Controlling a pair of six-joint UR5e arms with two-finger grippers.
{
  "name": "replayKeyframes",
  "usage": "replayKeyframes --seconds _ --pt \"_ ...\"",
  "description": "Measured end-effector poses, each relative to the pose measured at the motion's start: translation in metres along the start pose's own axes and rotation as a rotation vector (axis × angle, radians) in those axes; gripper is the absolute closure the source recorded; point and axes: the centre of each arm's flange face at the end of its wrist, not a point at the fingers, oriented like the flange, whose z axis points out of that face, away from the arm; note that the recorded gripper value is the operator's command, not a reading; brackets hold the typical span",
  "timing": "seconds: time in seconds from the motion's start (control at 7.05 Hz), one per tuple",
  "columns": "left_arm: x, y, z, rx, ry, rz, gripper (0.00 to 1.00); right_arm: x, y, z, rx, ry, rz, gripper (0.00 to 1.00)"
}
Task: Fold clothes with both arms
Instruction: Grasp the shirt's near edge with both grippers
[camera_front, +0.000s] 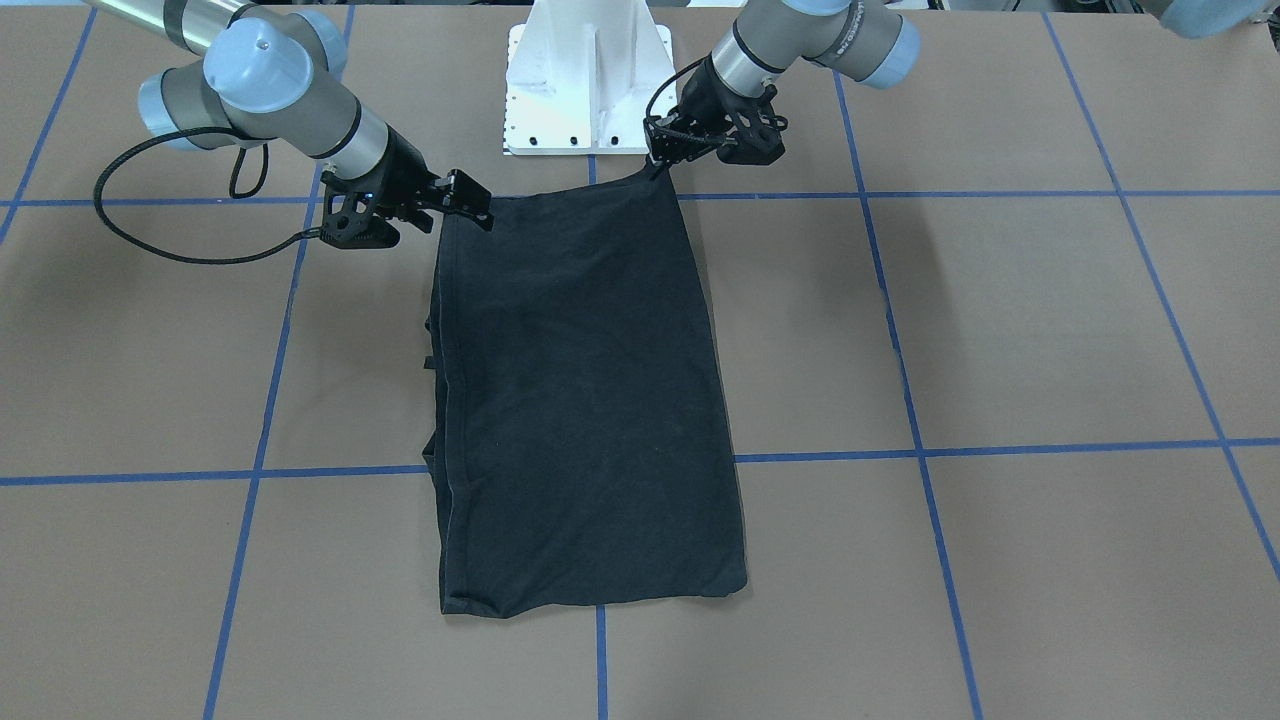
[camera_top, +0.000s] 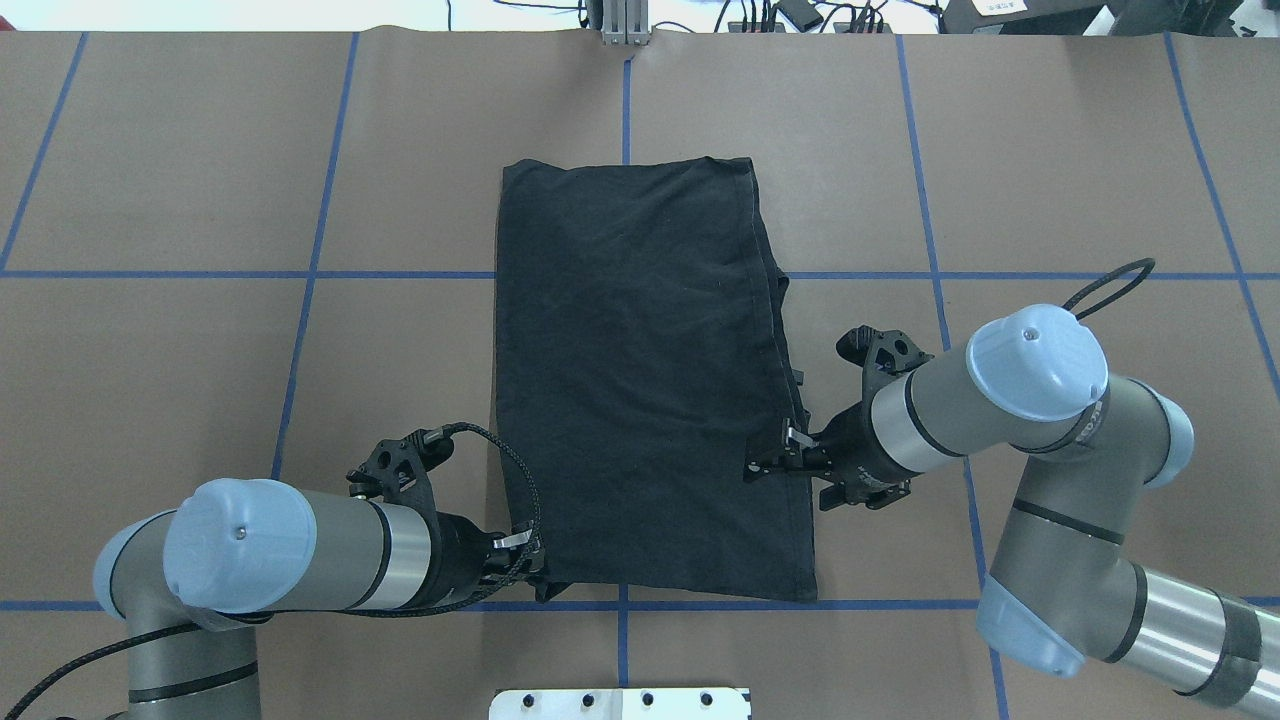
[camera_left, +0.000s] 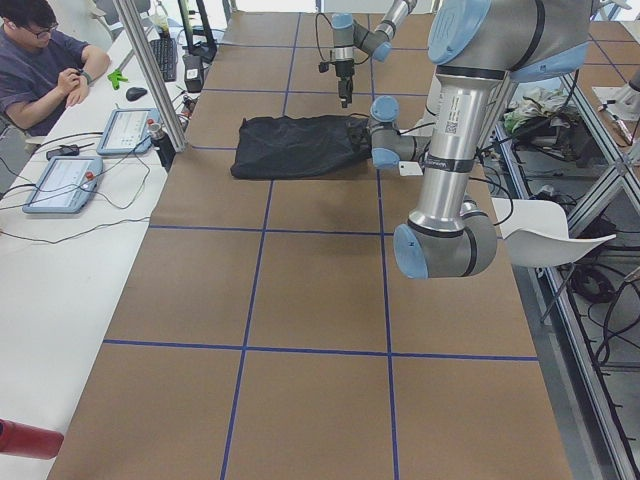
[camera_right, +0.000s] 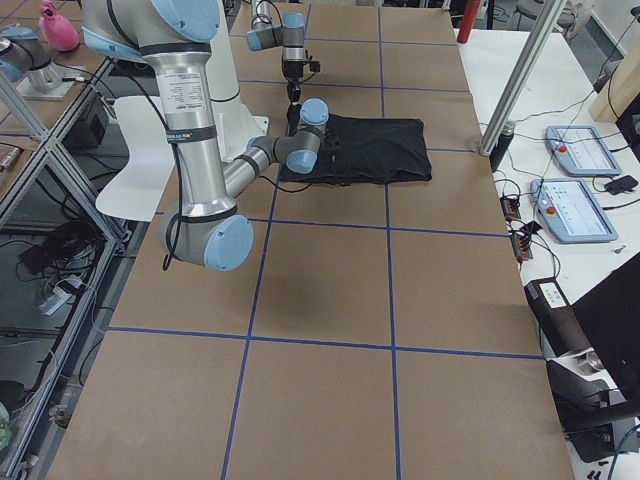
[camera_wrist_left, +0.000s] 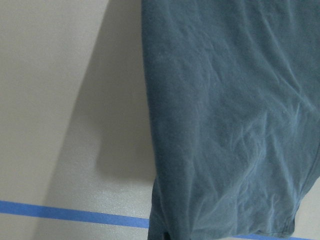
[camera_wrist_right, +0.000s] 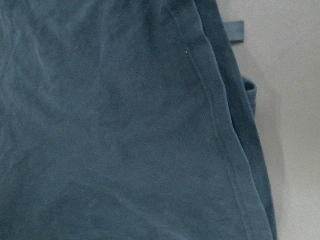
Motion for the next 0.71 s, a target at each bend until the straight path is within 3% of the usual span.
replayKeyframes --seconds 0.43,0.71 --pt "0.002 0.001 -0.004 -0.003 0.007 0.0 1.0 0.017 0.024 0.028 -0.008 0.073 0.027 0.0" --pt "0.003 0.001 -0.005 -0.003 0.009 0.0 1.0 0.01 0.033 0.034 -0.012 0.151 0.057 0.0"
